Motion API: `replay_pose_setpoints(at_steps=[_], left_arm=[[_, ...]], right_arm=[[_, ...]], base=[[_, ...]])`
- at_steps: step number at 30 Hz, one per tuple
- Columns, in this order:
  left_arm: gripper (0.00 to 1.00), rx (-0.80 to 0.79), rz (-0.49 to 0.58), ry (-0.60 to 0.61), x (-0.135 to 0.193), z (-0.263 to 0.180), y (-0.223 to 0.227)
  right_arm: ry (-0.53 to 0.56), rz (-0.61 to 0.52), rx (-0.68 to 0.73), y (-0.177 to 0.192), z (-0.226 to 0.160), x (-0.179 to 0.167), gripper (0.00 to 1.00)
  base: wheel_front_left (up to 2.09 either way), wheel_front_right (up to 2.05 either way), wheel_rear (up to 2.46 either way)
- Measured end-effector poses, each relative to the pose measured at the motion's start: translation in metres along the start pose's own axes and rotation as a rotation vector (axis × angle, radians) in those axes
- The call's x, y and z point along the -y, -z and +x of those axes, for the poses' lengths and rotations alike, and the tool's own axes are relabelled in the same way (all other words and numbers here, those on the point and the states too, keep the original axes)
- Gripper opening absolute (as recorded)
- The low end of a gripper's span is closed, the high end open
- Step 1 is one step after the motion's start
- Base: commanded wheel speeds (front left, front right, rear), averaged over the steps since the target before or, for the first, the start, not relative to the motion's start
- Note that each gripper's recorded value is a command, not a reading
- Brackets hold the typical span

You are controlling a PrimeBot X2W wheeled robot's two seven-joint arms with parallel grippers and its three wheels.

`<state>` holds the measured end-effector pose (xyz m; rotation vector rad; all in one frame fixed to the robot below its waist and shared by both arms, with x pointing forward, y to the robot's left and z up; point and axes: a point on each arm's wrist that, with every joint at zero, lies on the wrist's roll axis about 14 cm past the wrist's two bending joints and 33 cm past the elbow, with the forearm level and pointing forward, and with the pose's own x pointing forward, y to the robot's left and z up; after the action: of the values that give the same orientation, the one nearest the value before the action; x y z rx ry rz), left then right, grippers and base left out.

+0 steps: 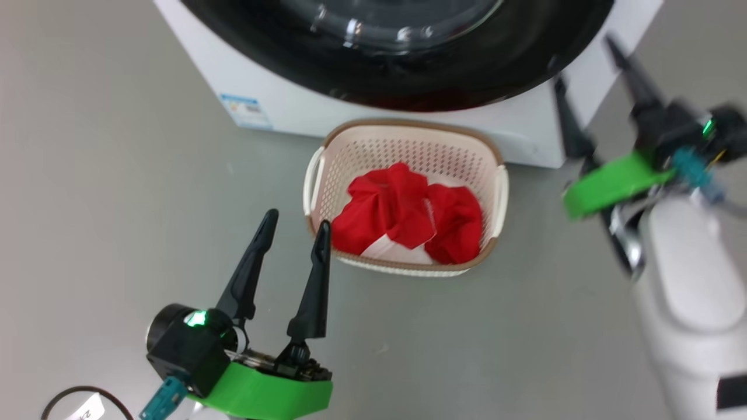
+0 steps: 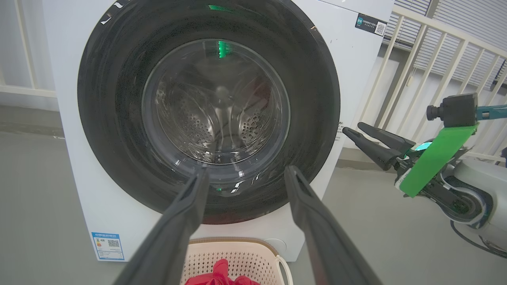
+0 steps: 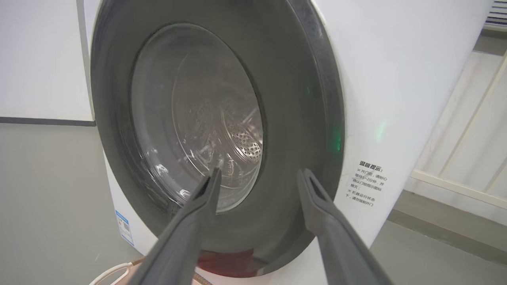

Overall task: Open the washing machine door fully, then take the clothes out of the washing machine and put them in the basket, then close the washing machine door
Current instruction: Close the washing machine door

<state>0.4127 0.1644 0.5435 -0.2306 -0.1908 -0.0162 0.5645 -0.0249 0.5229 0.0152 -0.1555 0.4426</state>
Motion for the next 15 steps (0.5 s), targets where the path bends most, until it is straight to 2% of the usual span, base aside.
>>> replay_pose_setpoints(at_steps=[5, 15], left_arm=[[1.0, 0.0, -0.017, 0.015, 0.007, -0.006, -0.002], [1.0, -0.016, -0.042, 0.043, 0.02, -0.018, 0.002]], right_arm=[[0.008, 0.029, -0.027, 0.004, -0.045, -0.009, 1.0], [0.134, 0.041, -0.014, -0.016, -0.122, 0.015, 1.0]], base=[[0.0, 0.0, 0.0], [0.0, 0.0, 0.0]])
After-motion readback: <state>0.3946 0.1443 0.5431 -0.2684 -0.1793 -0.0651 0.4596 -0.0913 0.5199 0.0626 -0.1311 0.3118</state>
